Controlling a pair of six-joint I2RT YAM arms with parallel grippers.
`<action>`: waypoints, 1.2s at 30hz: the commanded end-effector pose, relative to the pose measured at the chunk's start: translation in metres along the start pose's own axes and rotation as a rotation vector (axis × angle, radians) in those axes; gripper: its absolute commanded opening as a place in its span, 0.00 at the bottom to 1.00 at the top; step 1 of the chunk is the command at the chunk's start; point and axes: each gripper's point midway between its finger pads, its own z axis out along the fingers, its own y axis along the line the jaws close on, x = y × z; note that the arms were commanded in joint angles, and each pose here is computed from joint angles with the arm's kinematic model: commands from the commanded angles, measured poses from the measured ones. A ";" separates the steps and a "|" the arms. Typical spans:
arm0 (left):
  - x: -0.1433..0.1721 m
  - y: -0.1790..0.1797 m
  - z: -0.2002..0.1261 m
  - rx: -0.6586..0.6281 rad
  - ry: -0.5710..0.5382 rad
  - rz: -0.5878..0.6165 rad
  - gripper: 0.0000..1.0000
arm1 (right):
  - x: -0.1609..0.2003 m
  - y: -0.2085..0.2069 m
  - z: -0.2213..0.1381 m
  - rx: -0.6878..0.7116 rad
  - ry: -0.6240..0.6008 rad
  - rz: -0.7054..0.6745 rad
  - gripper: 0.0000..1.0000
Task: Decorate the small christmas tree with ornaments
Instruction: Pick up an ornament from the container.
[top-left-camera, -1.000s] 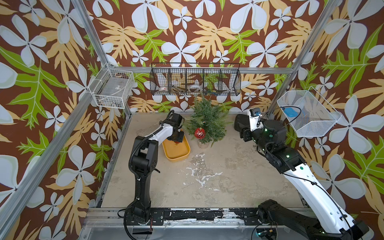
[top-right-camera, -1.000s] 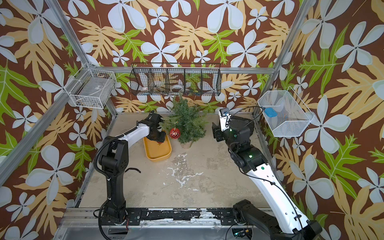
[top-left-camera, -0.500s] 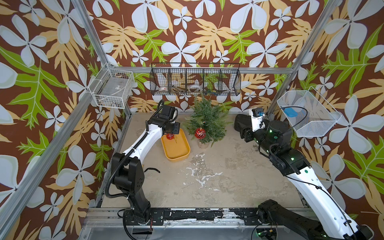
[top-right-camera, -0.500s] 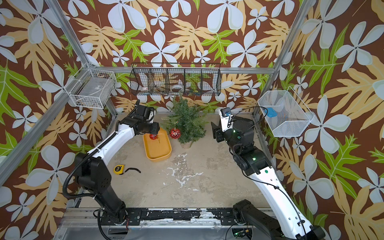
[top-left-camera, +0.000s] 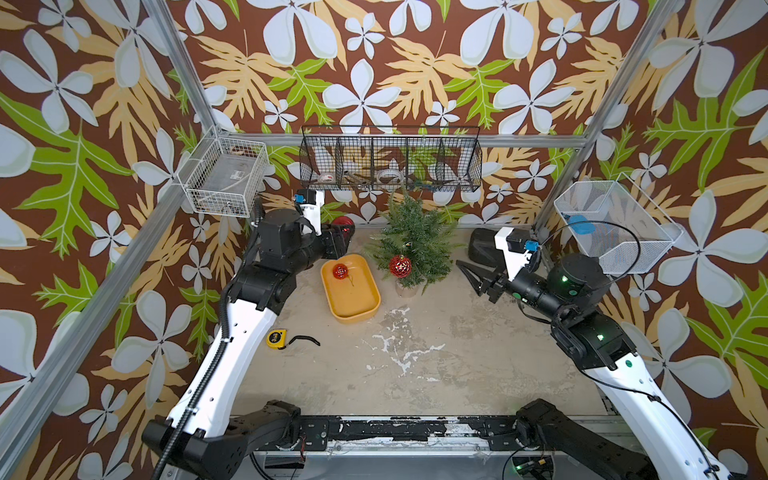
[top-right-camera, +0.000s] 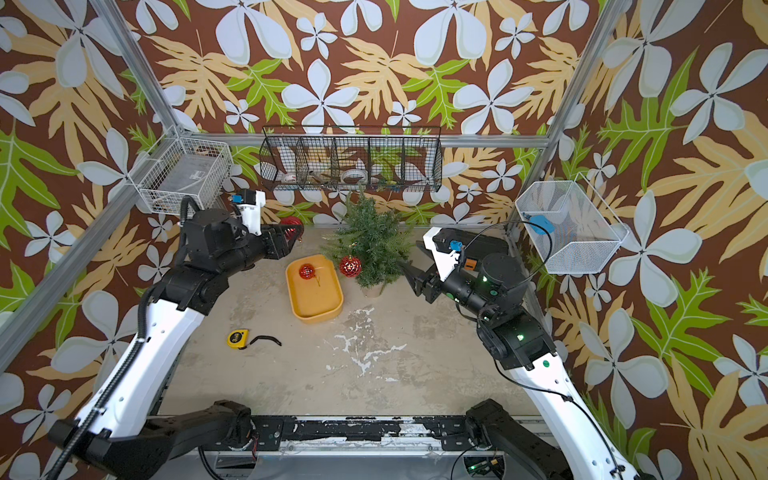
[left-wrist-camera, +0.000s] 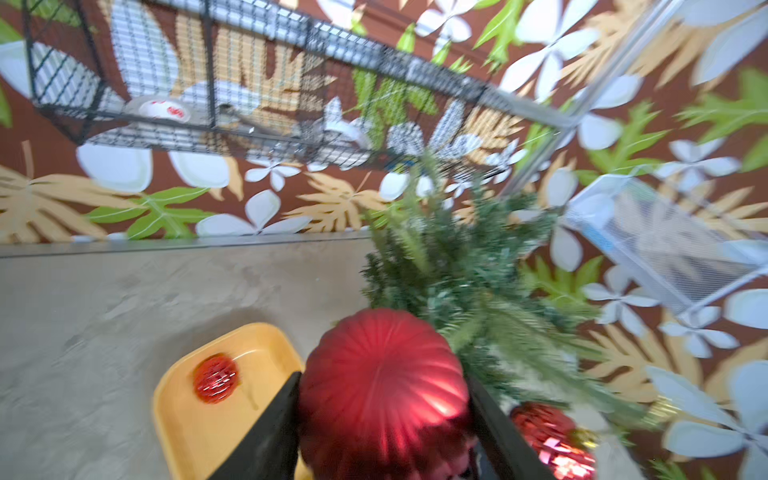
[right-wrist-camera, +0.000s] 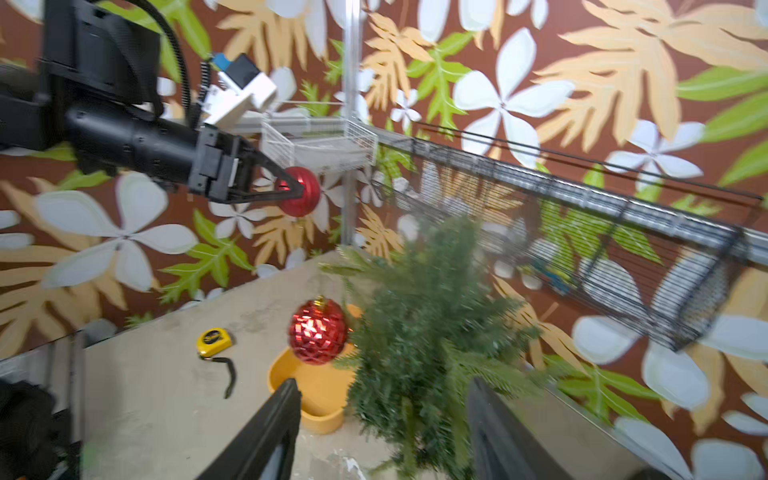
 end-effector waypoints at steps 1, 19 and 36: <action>-0.040 -0.068 -0.035 0.334 -0.156 -0.013 0.50 | -0.036 0.044 -0.005 -0.173 -0.155 -0.088 0.65; -0.070 -0.181 -0.180 0.955 -0.345 0.097 0.48 | -0.110 0.138 0.032 -0.392 -0.422 -0.163 0.63; -0.072 -0.184 -0.188 0.977 -0.370 0.100 0.48 | -0.107 0.173 0.085 -0.474 -0.332 -0.167 0.44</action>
